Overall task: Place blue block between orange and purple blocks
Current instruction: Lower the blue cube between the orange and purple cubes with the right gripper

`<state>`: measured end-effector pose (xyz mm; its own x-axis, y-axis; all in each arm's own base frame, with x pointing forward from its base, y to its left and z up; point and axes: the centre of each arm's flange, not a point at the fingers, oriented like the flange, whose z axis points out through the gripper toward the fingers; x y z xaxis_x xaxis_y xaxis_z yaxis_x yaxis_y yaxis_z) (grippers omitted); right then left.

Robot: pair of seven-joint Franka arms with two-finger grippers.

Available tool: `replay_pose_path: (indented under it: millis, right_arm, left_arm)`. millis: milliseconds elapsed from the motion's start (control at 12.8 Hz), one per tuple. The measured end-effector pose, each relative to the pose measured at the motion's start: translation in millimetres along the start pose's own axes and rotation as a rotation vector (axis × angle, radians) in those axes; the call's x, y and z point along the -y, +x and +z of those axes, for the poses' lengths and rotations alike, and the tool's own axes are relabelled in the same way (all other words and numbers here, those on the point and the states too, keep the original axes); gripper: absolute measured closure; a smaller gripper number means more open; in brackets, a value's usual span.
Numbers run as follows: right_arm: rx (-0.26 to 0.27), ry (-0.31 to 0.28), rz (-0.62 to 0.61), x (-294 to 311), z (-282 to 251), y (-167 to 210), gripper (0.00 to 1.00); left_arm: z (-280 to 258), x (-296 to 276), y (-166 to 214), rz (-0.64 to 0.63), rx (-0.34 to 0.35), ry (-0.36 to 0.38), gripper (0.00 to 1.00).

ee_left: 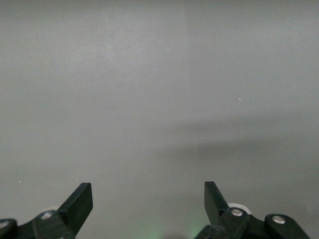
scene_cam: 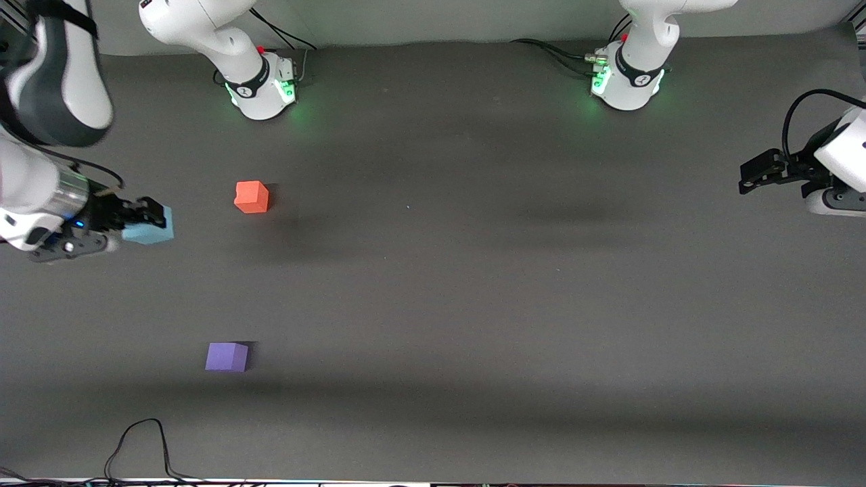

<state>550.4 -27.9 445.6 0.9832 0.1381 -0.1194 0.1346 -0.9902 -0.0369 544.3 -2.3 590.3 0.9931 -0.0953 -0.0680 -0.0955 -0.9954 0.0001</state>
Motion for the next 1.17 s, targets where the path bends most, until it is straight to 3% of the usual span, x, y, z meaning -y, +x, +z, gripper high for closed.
replay_pose_path:
  millis: [545, 779, 1168]
  right_arm:
    - [-0.033, 0.024, 0.093, 18, 140, 35, 0.47]
    - [-0.057, 0.036, 0.081, 33, 191, 51, 0.47]
    - [-0.061, 0.04, 0.037, 21, 232, 54, 0.47]
  left_arm:
    - [1, 0, 0, 0.0, 0.002, 0.0, 0.0]
    - [1, 0, 0, 0.0, 0.002, 0.0, 0.0]
    - [1, 0, 0, 0.0, 0.002, 0.0, 0.0]
